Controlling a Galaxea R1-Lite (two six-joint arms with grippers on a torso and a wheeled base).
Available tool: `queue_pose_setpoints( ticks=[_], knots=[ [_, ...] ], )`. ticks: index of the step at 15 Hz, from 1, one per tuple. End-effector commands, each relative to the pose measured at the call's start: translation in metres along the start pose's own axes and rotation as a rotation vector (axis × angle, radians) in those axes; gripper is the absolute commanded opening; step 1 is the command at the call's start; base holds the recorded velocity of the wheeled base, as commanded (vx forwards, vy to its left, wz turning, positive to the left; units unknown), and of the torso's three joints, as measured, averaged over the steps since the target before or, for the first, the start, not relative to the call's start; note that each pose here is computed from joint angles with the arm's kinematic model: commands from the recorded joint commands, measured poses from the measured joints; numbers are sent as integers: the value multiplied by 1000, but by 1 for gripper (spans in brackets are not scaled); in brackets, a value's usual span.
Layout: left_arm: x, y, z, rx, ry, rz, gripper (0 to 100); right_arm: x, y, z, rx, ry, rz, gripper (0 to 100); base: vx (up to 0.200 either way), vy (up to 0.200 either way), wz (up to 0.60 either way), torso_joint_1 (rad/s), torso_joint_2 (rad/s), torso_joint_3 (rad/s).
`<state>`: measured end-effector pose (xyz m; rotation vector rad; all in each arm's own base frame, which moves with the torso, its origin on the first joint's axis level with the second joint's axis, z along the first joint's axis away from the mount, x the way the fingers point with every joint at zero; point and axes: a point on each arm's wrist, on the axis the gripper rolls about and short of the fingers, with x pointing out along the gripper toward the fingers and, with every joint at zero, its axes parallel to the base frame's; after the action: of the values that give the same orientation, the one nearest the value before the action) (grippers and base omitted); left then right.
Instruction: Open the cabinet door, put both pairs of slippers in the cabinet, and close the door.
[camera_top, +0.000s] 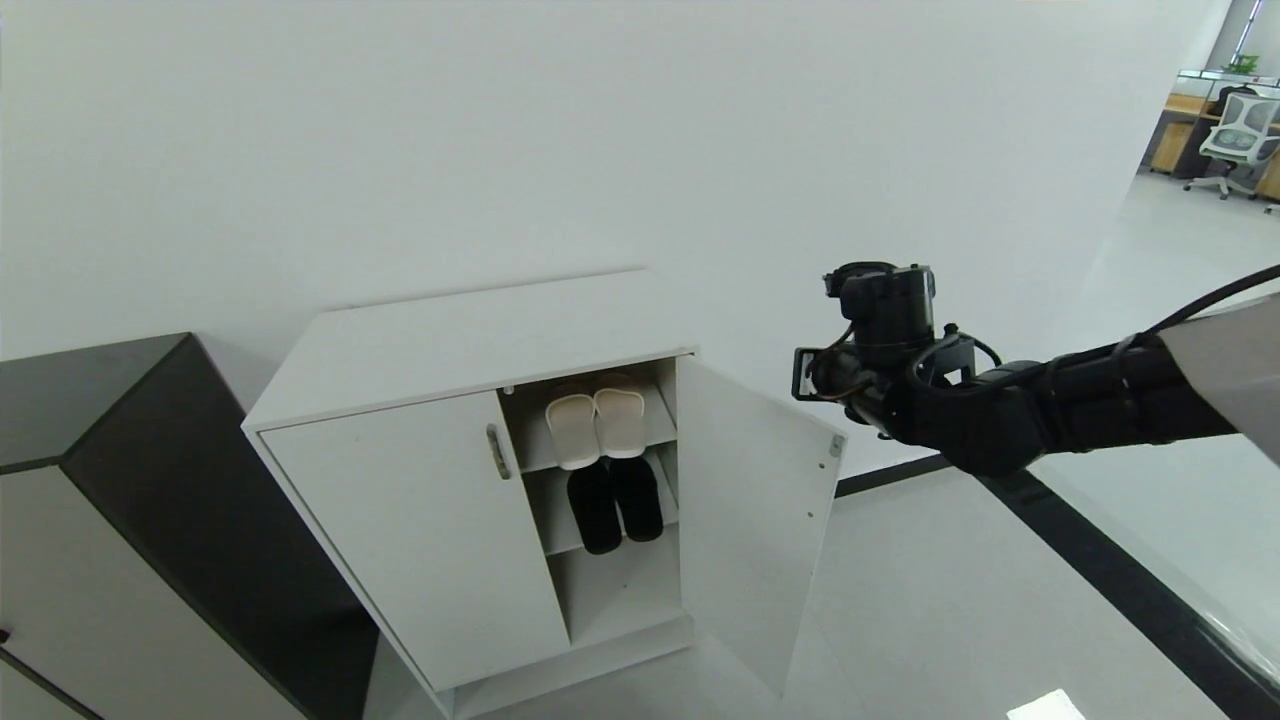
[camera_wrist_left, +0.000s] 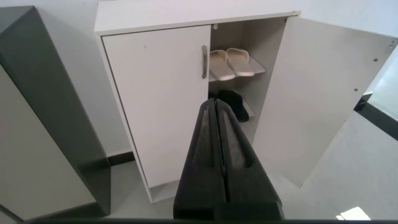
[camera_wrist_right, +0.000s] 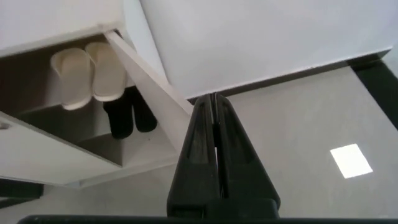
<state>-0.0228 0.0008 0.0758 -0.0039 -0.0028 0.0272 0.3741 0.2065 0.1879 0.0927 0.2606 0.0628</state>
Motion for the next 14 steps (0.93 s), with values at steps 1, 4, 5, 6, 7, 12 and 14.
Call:
queue_pose_setpoints(
  ticks=[1,4,5,6,7,12,14],
  knots=[
    [0,0,0,1,0,0,0,26,-4,-15,-5,23,-30,0,0,0,0,0,0,0],
    [0,0,0,1,1,0,0,44,-7,-29,-14,57,-30,0,0,0,0,0,0,0],
    [0,0,0,1,1,0,0,47,-6,-33,-15,64,-32,0,0,0,0,0,0,0],
    [0,0,0,1,1,2,0,50,-6,-38,-18,74,-34,0,0,0,0,0,0,0],
    [0,0,0,1,1,2,0,52,-6,-42,-21,82,-36,0,0,0,0,0,0,0],
    [0,0,0,1,1,2,0,58,-5,-51,-21,100,-39,0,0,0,0,0,0,0],
    [0,0,0,1,1,2,0,57,-5,-52,-24,107,-39,0,0,0,0,0,0,0]
  ],
)
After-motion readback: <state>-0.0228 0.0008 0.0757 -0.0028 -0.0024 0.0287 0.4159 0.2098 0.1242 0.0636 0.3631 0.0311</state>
